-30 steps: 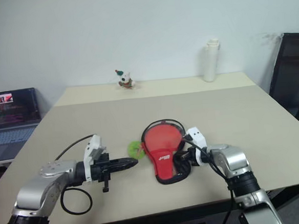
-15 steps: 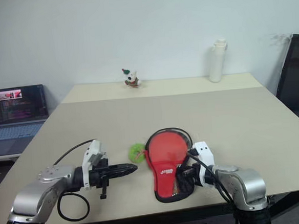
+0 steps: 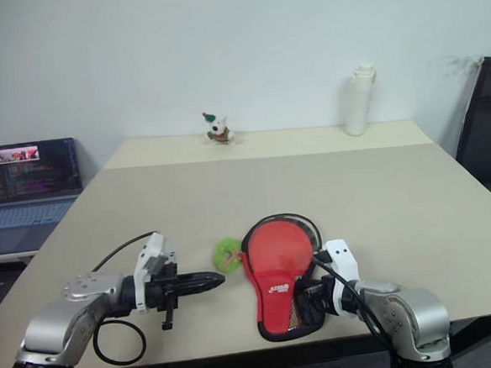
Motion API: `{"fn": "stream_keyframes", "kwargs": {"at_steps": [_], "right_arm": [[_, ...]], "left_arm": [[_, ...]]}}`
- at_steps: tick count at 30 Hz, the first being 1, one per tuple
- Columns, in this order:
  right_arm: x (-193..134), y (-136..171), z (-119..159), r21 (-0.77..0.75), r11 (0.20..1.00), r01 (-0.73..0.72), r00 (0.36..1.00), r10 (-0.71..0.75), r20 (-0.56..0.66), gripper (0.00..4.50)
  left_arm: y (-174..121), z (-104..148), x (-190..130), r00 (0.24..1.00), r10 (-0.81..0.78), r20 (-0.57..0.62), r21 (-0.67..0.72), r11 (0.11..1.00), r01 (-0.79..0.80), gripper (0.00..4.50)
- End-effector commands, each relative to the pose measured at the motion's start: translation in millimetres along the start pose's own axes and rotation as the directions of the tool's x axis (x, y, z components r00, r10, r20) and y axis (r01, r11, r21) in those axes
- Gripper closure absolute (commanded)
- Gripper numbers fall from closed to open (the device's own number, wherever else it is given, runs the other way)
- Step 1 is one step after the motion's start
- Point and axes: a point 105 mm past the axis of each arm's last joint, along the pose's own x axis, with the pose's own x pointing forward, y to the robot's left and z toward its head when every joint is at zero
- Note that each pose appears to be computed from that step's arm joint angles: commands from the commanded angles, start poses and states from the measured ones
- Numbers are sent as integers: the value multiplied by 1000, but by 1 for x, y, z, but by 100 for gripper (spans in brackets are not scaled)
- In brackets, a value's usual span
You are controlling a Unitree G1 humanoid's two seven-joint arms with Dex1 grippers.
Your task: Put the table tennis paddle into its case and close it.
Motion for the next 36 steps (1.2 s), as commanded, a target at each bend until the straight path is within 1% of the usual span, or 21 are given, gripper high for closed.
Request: {"fn": "stream_keyframes", "kwargs": {"at_steps": [1,6,9,10,14,17,18,20,21,23,26,30,36], "right_arm": [[1,3,4,5,1000,-7,1000,6,16,449],[-6,-10,14,25,998,50,997,-51,58,449],[-14,-13,13,21,998,63,996,-64,57,380],[-16,-13,13,18,998,64,996,-65,58,350],[-28,-14,16,15,997,81,994,-82,77,216],[-36,-9,20,12,998,56,992,-57,108,112],[-41,0,27,-14,1000,1,989,1,145,79],[-55,24,41,-116,983,-145,961,168,221,2],[-60,31,47,-157,971,-181,943,217,253,2],[-64,31,57,-188,966,-179,929,229,290,2],[-64,29,64,-210,964,-164,925,224,307,0],[-58,32,65,-246,955,-164,927,235,294,0],[-50,39,57,-302,935,-185,933,264,246,0]], "left_arm": [[0,6,0,1000,-7,-1,40,999,7,450],[0,6,2,1000,-2,5,40,999,2,450],[0,5,3,1000,0,8,39,999,-1,450],[0,5,4,1000,1,10,39,999,-2,450],[1,6,5,1000,13,23,34,999,-14,450],[2,5,5,999,23,26,30,999,-23,450],[3,5,5,999,31,29,27,999,-32,450],[7,5,6,998,55,37,20,998,-56,450],[10,5,6,996,73,42,15,997,-74,450],[21,5,6,991,126,42,-19,992,-125,450],[41,9,6,970,237,61,-42,971,-235,393],[61,9,6,938,341,59,-57,939,-338,249],[80,-2,13,896,444,4,-93,892,-442,35]]}}
